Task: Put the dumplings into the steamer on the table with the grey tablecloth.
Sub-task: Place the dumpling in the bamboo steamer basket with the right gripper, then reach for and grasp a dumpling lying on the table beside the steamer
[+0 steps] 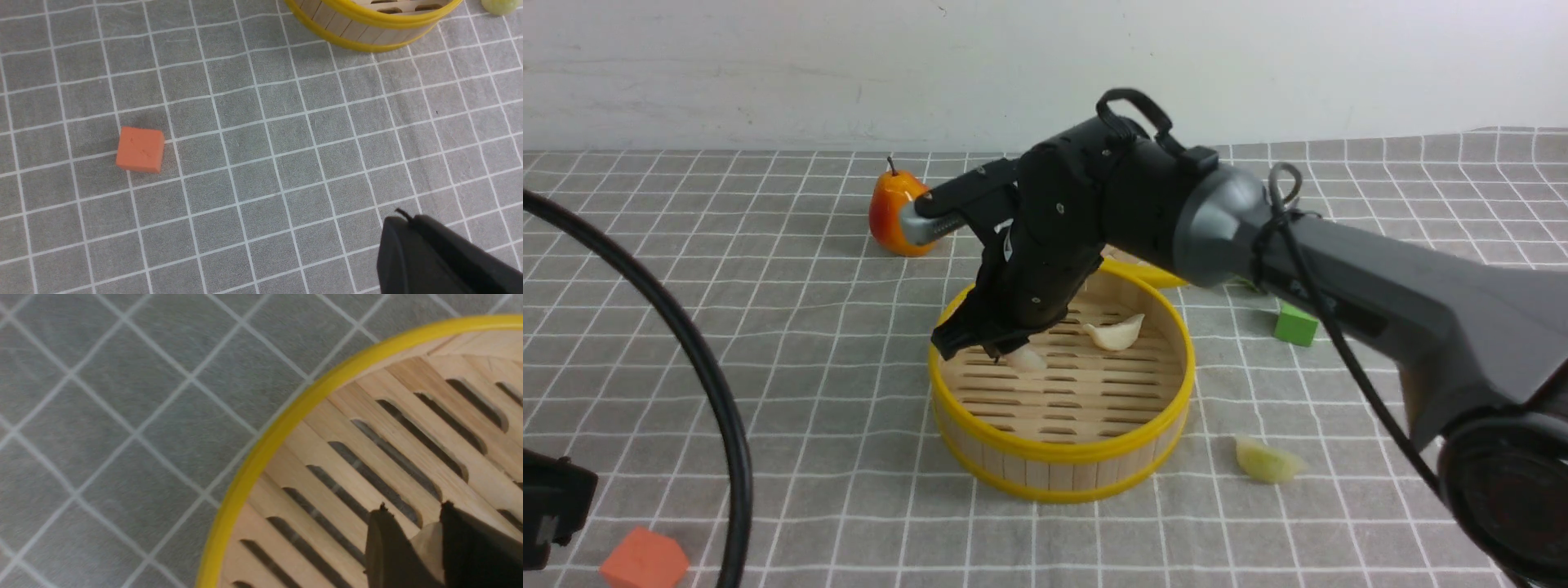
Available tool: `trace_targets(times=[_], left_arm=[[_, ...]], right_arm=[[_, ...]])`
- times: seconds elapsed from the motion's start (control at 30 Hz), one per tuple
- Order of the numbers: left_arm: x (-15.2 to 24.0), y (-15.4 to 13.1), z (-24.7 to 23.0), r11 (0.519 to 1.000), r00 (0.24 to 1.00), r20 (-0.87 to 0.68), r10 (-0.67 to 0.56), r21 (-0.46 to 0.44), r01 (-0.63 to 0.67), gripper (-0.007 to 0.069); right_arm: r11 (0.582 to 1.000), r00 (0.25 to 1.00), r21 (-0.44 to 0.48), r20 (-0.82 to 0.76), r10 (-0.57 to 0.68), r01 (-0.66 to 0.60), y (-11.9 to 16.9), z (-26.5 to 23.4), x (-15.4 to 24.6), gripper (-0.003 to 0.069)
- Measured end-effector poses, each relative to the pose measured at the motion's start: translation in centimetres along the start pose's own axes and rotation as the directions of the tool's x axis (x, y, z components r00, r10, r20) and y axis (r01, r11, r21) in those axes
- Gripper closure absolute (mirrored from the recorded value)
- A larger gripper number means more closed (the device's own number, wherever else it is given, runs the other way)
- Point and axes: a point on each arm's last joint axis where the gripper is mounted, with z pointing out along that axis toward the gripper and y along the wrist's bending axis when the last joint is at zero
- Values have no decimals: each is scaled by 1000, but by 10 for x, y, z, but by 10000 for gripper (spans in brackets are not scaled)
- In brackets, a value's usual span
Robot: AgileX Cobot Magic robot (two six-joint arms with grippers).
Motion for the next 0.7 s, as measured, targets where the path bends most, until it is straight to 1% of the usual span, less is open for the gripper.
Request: trace_targets(times=[0.1, 0.17, 0.27, 0.3, 0.37, 0.43, 0.47, 0.53, 0.57, 0.63, 0.7], left_arm=[[0, 0, 0, 1000, 1000, 0, 0, 0, 0, 637], [0, 0, 0, 1000, 1000, 0, 0, 0, 0, 636], [0, 0, 0, 1000, 1000, 0, 0, 0, 0, 634], [0, 0, 0, 1000, 1000, 0, 0, 0, 0, 634], [0, 0, 0, 1000, 1000, 0, 0, 0, 0, 633], [0, 0, 0, 1000, 1000, 0, 1, 0, -1, 631], [0, 0, 0, 1000, 1000, 0, 1, 0, -1, 631], [0, 0, 0, 1000, 1000, 0, 9, 0, -9, 629], [0, 0, 0, 1000, 1000, 0, 14, 0, -14, 629], [0, 0, 0, 1000, 1000, 0, 30, 0, -30, 629], [0, 0, 0, 999, 999, 0, 42, 0, -42, 627]], right_arm=[[999, 999, -3, -34, 36, -36, -6, 16, 4, 504], [999, 998, -10, -42, 47, -48, -7, 16, 4, 475], [999, 997, -15, -61, 50, -51, -5, 6, 2, 368], [999, 997, -17, -62, 42, -43, -5, -4, -2, 313], [1000, 996, -22, -89, -5, 3, -3, -28, -5, 228], [997, 990, -29, -124, -72, 69, -2, -58, -5, 169], [995, 988, -32, -125, -94, 91, -1, -68, -6, 154], [989, 986, -33, -86, -146, 144, -2, -109, -7, 113], [988, 985, -32, -76, -153, 151, -5, -121, -5, 107], [989, 986, -27, -85, -145, 143, -13, -143, 7, 99], [993, 985, -17, -128, -114, 113, -27, -152, 24, 96]])
